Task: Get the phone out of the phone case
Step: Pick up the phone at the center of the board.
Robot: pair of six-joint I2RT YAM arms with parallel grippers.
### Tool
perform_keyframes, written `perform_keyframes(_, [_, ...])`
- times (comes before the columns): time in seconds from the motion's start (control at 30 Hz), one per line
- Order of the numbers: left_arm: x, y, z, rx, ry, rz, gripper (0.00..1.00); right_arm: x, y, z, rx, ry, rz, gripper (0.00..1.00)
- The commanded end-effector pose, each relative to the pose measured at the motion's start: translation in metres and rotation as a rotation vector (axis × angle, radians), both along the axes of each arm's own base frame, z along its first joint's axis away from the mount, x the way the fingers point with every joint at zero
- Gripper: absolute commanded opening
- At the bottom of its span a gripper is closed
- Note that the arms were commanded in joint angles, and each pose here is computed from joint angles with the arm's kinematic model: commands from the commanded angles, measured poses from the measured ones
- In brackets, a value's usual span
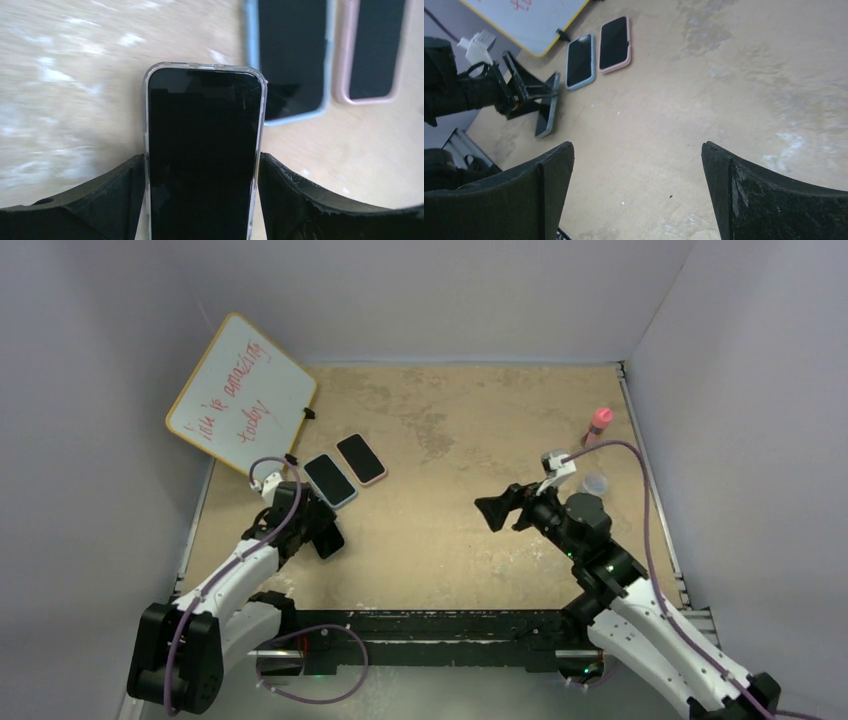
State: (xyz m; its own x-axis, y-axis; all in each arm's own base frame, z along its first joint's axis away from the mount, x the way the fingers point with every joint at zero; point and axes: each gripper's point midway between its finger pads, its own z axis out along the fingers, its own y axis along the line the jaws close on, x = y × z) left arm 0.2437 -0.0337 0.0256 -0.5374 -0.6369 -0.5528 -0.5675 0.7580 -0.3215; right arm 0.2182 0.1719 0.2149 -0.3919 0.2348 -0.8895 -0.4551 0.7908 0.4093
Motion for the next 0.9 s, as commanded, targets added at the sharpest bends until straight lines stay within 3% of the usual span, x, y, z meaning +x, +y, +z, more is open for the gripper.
perform_keyframes(0.0, [0.006,-0.062,0.010,-0.259,-0.107,-0.192,0.00,-0.001,0.047,0.004,0.150,0.005,0.190,0.97])
perform_keyframes(0.17, [0.010,-0.094,0.027,-0.387,-0.184,-0.252,0.00,-0.001,0.070,-0.034,0.209,0.104,0.243,0.92])
perform_keyframes(0.63, [0.023,-0.158,0.054,-0.490,-0.242,-0.355,0.00,-0.013,0.144,-0.066,0.245,0.066,0.344,0.83])
perform_keyframes(0.87, [0.023,-0.177,0.049,-0.529,-0.235,-0.342,0.00,-0.009,0.170,-0.095,0.260,0.147,0.307,0.79])
